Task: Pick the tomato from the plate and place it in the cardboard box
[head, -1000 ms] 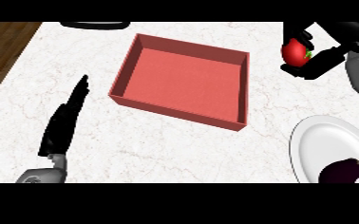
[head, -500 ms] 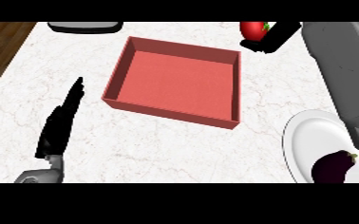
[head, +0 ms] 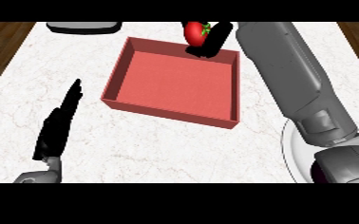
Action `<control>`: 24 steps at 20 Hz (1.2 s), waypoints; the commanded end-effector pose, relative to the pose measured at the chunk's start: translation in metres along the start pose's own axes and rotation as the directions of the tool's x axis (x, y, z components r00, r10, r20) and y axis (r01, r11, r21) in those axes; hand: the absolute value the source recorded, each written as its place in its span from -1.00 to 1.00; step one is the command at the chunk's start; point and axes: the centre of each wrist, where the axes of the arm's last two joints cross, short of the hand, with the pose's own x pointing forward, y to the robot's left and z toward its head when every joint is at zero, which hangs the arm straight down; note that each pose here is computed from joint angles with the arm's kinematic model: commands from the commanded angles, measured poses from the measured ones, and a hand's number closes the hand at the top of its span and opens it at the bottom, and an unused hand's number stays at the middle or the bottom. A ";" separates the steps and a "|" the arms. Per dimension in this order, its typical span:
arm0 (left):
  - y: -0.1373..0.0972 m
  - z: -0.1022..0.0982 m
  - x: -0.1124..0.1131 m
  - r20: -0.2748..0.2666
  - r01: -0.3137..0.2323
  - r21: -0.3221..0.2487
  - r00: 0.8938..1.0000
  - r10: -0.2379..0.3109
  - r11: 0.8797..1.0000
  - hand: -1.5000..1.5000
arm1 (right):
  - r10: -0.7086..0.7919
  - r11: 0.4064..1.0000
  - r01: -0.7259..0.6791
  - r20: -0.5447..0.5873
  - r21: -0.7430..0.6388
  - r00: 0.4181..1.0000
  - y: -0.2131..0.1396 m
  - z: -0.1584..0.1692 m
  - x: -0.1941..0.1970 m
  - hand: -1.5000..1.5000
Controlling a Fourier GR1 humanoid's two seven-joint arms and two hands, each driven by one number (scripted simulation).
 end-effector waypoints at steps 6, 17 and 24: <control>-0.009 0.007 0.003 0.015 -0.006 0.013 1.000 0.005 1.000 0.00 | 0.063 0.991 -0.053 -0.074 0.123 0.995 0.080 -0.034 -0.009 1.00; -0.018 -0.003 0.023 0.026 -0.001 -0.025 1.000 0.002 1.000 0.00 | -0.080 0.993 0.094 -0.179 0.074 0.981 0.105 -0.039 -0.022 -1.00; -0.012 -0.001 0.004 0.018 -0.012 -0.031 1.000 0.013 0.999 0.00 | -0.400 0.894 0.359 -0.120 -0.267 0.908 0.098 -0.028 -0.032 -1.00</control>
